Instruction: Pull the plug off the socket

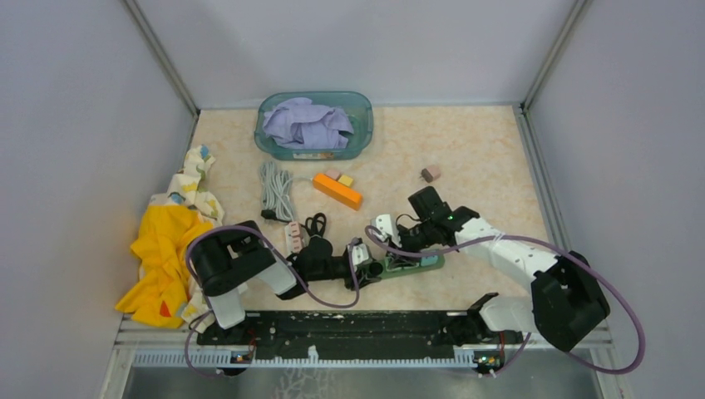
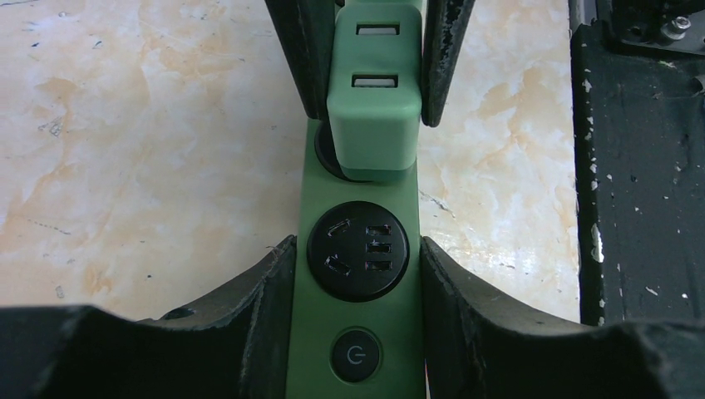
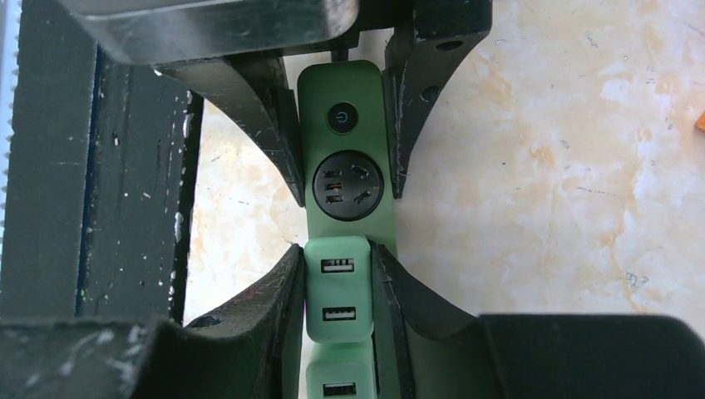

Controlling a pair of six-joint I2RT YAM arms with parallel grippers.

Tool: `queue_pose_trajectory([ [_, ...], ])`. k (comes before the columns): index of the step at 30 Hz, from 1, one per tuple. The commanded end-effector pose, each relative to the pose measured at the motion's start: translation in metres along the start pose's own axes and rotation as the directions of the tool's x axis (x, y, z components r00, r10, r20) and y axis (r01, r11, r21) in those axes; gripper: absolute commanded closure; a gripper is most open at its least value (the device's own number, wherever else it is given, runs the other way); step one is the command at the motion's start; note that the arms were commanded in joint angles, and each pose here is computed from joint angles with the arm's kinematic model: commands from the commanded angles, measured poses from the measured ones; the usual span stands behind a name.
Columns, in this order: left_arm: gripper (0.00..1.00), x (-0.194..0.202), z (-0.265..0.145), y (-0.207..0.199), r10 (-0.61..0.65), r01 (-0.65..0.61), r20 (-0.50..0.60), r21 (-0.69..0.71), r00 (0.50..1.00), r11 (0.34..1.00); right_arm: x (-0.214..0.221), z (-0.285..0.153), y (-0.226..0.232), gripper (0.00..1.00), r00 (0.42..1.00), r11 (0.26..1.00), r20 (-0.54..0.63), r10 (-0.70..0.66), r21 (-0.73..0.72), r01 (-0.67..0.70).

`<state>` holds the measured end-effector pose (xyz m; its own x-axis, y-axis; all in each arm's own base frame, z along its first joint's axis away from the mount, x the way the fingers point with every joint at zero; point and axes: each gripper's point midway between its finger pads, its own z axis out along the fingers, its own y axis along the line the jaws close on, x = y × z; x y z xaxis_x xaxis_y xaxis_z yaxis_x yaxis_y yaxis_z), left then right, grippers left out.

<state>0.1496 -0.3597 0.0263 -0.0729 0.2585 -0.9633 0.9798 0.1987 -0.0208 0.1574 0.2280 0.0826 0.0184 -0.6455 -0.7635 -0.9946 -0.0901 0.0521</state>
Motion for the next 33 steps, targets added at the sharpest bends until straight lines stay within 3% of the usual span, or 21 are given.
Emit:
queue_pose_trajectory([
  [1, 1.00, 0.038, -0.009, -0.001, -0.055, 0.053, -0.138, -0.018, 0.989, 0.998, -0.046, -0.020, -0.018, 1.00, 0.968, 0.978, 0.150, -0.201, 0.093, 0.188],
  [10, 1.00, 0.035, -0.010, 0.000, -0.050, 0.048, -0.134, -0.020, 0.990, 0.999, -0.047, 0.005, 0.030, 1.00, 0.954, 0.955, 0.190, -0.233, -0.141, 0.261],
  [16, 1.00, 0.035, -0.008, 0.000, -0.052, 0.050, -0.137, -0.018, 0.989, 0.999, -0.070, 0.006, 0.001, 1.00, 0.964, 0.988, 0.221, -0.148, -0.009, 0.154],
  [23, 1.00, 0.036, -0.009, 0.000, -0.051, 0.048, -0.143, -0.019, 0.988, 0.999, -0.054, -0.013, -0.015, 1.00, 0.970, 0.988, 0.189, -0.151, 0.047, 0.145],
  [33, 1.00, 0.033, -0.012, 0.001, -0.046, 0.043, -0.137, -0.026, 0.990, 0.999, -0.051, -0.011, 0.018, 1.00, 0.959, 0.975, 0.225, -0.175, -0.098, 0.201],
])
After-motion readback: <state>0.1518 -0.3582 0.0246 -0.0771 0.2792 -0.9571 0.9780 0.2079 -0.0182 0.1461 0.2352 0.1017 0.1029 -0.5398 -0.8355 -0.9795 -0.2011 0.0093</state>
